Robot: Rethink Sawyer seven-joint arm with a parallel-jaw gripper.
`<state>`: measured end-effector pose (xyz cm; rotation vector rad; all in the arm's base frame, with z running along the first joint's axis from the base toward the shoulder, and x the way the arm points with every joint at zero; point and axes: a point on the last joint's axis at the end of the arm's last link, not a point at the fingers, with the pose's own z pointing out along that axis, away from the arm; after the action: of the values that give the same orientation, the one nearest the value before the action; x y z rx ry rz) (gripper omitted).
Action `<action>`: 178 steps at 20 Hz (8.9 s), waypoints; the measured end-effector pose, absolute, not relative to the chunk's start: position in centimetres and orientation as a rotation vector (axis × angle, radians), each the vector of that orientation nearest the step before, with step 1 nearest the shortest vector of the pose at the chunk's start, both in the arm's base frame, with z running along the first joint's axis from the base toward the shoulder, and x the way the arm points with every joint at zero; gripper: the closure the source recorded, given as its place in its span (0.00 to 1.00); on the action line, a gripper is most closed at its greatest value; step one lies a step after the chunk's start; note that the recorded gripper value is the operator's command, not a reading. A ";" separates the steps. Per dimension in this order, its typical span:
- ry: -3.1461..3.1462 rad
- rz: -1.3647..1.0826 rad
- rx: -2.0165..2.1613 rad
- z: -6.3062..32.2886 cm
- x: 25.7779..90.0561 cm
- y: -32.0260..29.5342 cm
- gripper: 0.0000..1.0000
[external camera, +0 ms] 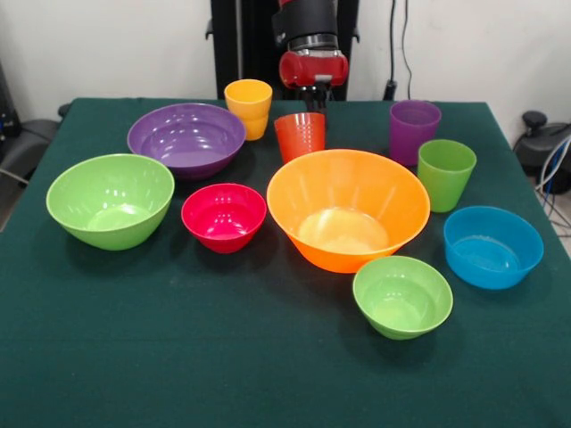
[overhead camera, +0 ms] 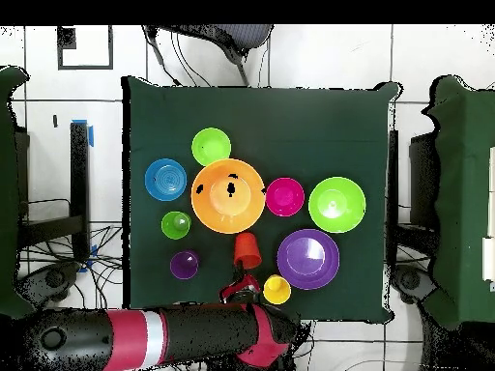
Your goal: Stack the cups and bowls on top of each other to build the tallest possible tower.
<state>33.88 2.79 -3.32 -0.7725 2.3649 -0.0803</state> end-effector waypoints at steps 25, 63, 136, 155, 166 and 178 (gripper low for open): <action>2.409 -0.073 -0.796 -1.8 33.3 0.1 1.00; 2.435 -0.057 -0.790 -1.5 32.8 -0.7 1.00; 2.422 -0.053 -0.796 -1.2 33.1 -0.3 1.00; 2.477 0.036 -0.944 1.3 31.8 0.1 1.00; 2.560 -0.055 -1.025 1.7 31.2 -0.8 1.00; 2.611 -0.165 -1.066 1.0 31.8 -2.1 1.00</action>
<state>31.79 -2.10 1.04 -1.0655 2.6107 -0.1647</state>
